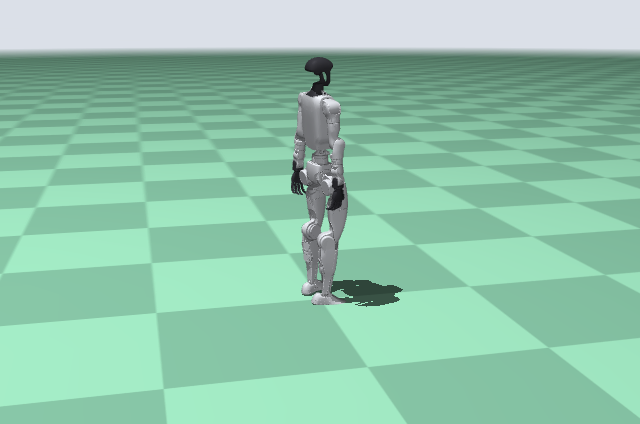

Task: In place motions

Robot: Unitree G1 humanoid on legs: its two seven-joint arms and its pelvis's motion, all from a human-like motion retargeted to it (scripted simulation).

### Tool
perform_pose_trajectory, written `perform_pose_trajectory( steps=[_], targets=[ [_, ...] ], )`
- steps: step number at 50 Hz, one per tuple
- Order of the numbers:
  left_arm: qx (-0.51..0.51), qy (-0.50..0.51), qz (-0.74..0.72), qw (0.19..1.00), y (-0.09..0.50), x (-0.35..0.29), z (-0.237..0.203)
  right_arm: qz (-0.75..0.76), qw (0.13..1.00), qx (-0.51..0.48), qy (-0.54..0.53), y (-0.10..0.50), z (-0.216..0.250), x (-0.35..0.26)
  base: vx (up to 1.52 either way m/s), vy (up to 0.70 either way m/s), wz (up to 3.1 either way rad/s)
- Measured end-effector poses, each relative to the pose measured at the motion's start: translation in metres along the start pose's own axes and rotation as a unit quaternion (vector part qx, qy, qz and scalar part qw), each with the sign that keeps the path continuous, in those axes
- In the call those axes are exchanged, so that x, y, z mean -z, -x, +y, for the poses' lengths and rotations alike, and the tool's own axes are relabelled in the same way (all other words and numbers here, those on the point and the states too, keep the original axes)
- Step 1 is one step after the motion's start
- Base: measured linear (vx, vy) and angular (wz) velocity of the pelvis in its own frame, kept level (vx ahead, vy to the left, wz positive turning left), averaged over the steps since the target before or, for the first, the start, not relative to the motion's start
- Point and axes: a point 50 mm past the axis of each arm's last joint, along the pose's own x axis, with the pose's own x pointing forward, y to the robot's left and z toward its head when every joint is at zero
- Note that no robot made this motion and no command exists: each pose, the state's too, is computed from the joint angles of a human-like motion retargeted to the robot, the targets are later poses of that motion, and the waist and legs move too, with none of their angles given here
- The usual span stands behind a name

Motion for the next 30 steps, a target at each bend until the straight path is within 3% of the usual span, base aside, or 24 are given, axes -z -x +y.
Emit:
perform_pose_trajectory(
  steps=[30],
  targets=[
    [0.000, 0.002, 0.000, 1.000, 0.0001, 0.0000, 0.0007, -0.002, 1.000, -0.003, 0.007, -0.0004, 0.0019, -0.0018, 0.00, 0.00, 0.00]
  ],
)
